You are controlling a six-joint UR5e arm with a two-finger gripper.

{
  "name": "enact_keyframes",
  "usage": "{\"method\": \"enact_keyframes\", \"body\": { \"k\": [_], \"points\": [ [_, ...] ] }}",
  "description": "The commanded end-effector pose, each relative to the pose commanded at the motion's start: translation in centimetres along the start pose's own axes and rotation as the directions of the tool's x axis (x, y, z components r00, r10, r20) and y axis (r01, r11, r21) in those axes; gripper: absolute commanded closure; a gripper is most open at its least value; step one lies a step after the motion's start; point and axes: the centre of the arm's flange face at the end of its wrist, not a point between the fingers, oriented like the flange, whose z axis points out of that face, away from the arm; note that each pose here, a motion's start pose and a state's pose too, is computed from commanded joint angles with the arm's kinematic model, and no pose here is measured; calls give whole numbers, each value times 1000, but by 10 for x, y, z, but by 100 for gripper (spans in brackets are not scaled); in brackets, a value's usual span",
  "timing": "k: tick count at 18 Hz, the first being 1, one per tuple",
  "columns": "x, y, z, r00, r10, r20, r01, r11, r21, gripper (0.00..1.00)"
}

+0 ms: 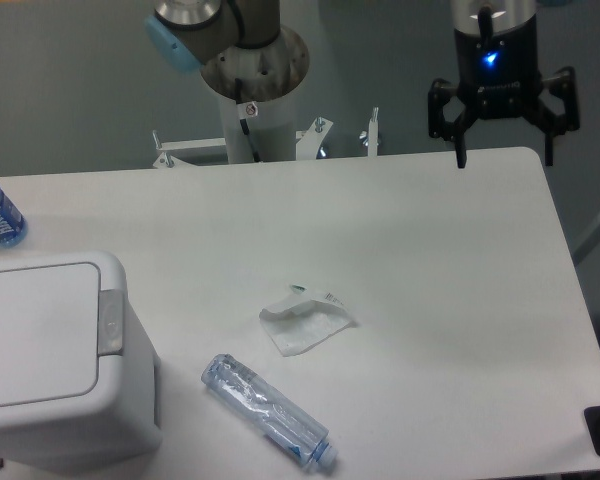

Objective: Open the trash can

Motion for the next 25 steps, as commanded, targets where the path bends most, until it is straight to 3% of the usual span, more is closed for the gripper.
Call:
{"method": "enact_keyframes", "body": {
  "k": [5, 8, 13, 14, 16, 18, 25],
  "points": [
    [28, -29, -4, 990, -142, -16, 142, 990, 24, 0],
    [58, -54, -4, 967, -249, -58, 251, 967, 42, 0],
    [119, -100, -5, 891, -393, -226, 418, 906, 72, 0],
    [126, -106, -3, 864, -417, -282, 453, 889, 72, 0],
    [144, -117, -4, 786, -454, -420, 525, 849, 65, 0],
    [157, -128, 8, 720, -482, -499, 567, 823, 22, 0],
    [222, -168, 25, 684, -444, -578, 529, 848, -26, 0]
  ]
}}
